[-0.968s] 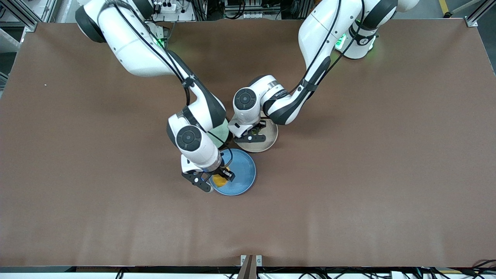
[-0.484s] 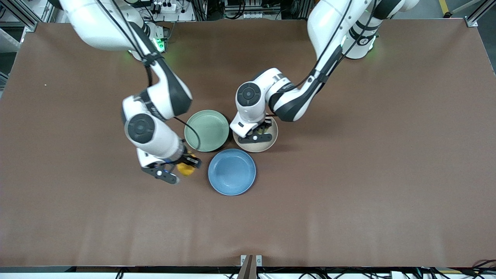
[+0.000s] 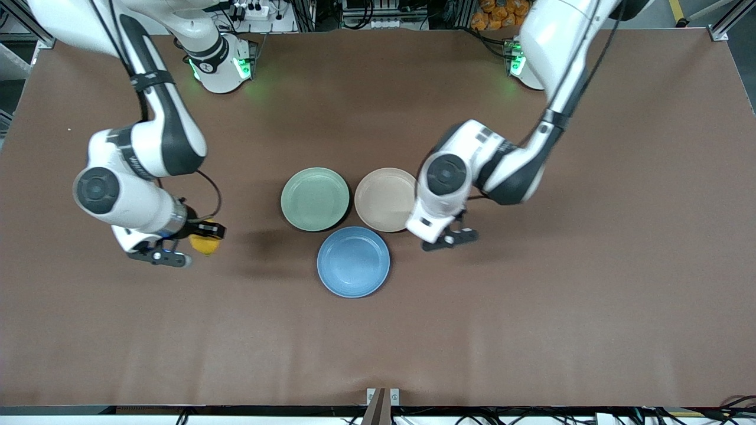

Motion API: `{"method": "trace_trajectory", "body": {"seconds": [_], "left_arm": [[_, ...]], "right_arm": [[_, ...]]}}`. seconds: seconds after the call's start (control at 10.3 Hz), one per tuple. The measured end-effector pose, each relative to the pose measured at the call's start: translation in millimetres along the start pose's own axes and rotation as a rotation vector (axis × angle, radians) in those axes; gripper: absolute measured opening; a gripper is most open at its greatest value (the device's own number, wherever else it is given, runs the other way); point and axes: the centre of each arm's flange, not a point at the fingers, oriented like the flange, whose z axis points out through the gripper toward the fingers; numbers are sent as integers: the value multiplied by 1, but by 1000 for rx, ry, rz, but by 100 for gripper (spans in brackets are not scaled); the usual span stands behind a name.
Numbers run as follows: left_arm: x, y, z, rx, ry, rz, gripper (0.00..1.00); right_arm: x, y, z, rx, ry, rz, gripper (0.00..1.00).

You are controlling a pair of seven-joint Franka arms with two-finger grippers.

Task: Pick lemon and lettuce from blue and beige plates
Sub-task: 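Lift the lemon with the right gripper while the left gripper lifts the lettuce, then set the lemon on the table with the right gripper while the left releases lettuce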

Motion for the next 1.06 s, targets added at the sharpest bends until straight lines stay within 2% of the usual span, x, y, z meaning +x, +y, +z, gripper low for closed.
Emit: {"method": "trace_trajectory", "body": {"seconds": [0.19,0.39,0.58,0.77,0.87,1.06], "left_arm": [[48,-62,8,9,-28,-8,4],[80,-127,19,27,-81,32,4],[102,-187,20,19,-103,76,4],[106,-208,25,19,-119,81,4],[105,-209,29,22,-127,84,13],[104,-209,31,23,-133,87,42]], "right_arm": [[4,31,11,-6,17,-76,66],[7,74,33,-17,57,-141,66],[6,108,64,-23,101,-180,66],[9,111,100,-27,134,-187,66],[12,110,119,-30,147,-190,66],[16,110,150,-34,170,-192,66]]}}
